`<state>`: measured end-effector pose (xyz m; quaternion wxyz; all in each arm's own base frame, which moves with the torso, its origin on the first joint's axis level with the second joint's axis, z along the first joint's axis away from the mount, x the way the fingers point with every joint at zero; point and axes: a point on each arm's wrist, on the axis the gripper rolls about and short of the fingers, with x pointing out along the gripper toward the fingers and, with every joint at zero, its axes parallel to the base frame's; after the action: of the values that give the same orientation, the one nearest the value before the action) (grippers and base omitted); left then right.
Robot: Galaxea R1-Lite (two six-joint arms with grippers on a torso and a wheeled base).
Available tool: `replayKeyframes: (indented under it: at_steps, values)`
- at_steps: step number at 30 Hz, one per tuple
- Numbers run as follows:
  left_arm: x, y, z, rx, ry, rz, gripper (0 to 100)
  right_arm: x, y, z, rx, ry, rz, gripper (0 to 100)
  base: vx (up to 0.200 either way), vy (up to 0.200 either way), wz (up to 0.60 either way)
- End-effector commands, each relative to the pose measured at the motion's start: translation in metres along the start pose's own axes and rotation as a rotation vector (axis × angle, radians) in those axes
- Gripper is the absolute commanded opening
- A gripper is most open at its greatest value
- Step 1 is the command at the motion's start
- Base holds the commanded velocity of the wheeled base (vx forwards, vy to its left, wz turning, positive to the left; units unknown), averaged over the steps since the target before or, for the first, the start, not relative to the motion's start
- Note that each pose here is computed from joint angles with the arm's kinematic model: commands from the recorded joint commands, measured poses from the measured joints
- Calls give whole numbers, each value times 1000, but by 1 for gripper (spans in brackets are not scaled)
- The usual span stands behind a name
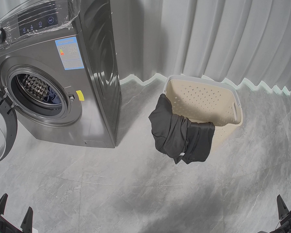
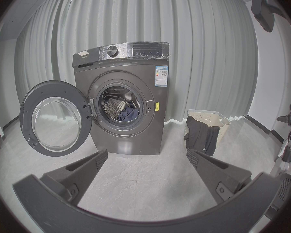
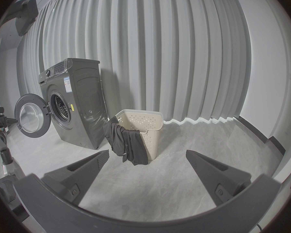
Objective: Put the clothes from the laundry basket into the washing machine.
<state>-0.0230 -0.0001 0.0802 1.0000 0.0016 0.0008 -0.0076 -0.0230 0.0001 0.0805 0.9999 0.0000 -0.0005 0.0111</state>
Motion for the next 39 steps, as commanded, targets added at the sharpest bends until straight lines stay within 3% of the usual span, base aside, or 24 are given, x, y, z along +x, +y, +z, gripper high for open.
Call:
replayKeyframes:
  at_steps: [1,7,22,31,39]
  values:
    - [0,0,-4,0,1,0,100,0,0,-4,0,0,1,100,0,-200,0]
    - [0,0,-4,0,1,0,100,0,0,-4,0,0,1,100,0,-200,0]
    - [0,0,-4,0,3,-3,100,0,0,-4,0,0,1,100,0,0,0]
    - [0,0,-4,-2,1,-2,100,0,0,-4,0,0,1,100,200,0,0]
    - [0,0,-4,-2,3,-2,100,0,0,-4,0,0,1,100,0,0,0]
